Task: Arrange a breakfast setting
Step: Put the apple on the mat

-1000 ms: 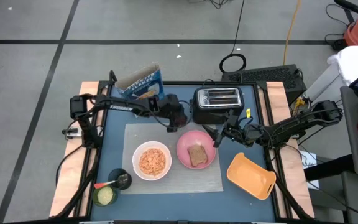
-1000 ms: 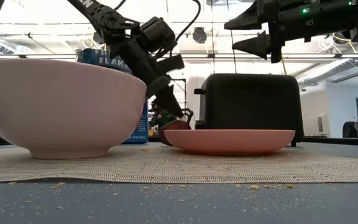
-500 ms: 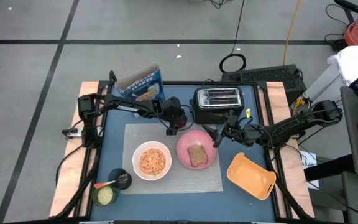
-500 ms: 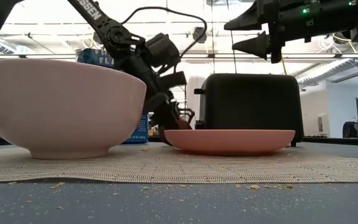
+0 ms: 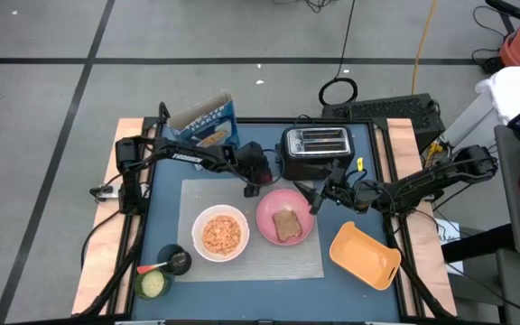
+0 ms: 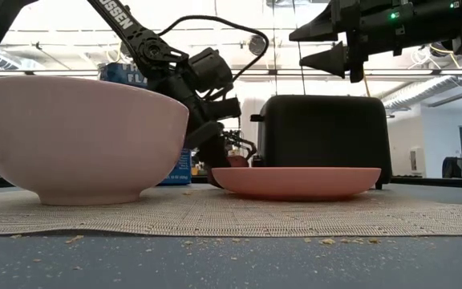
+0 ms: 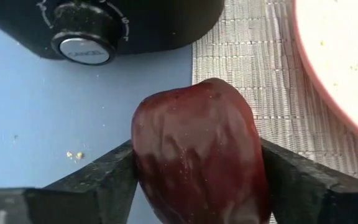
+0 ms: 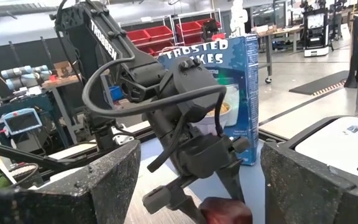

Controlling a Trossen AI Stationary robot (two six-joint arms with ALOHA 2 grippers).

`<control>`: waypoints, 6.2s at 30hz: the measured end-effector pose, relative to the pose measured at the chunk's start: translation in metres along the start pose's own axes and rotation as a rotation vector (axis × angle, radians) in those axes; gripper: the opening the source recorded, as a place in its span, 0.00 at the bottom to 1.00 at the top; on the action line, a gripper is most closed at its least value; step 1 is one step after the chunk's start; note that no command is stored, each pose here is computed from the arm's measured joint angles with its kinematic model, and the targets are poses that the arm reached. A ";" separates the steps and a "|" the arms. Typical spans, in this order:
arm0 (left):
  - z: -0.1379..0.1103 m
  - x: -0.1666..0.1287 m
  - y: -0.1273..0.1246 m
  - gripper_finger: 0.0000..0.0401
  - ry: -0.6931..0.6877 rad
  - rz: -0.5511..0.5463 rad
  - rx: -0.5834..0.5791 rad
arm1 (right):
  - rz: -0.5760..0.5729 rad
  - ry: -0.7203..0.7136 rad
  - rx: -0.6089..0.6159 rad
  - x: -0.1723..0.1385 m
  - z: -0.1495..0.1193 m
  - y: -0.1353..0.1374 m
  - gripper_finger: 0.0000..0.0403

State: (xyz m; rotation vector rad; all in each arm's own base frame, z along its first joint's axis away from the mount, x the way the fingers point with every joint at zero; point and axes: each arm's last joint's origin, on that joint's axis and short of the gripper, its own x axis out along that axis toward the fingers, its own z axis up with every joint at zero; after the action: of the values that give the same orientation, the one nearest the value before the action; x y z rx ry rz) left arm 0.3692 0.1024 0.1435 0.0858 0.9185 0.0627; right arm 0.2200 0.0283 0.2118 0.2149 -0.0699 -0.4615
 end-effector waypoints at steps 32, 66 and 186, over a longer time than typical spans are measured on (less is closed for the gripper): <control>0.041 -0.084 -0.066 0.65 -0.480 0.093 -0.311 | 0.327 0.057 0.112 0.019 0.021 0.004 0.79; 0.005 -0.090 -0.110 0.72 -0.889 0.041 -0.157 | 0.366 0.249 0.018 0.079 0.013 -0.001 0.79; 0.032 -0.044 -0.104 0.58 -0.516 -0.062 -0.177 | 0.459 0.652 -0.315 0.065 -0.022 -0.010 0.58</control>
State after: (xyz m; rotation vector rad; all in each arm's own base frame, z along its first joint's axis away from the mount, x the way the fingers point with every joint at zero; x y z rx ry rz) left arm 0.3693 -0.0062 0.1870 -0.0895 0.3970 0.0602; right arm 0.2766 -0.0057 0.1890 0.0271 0.5794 0.0733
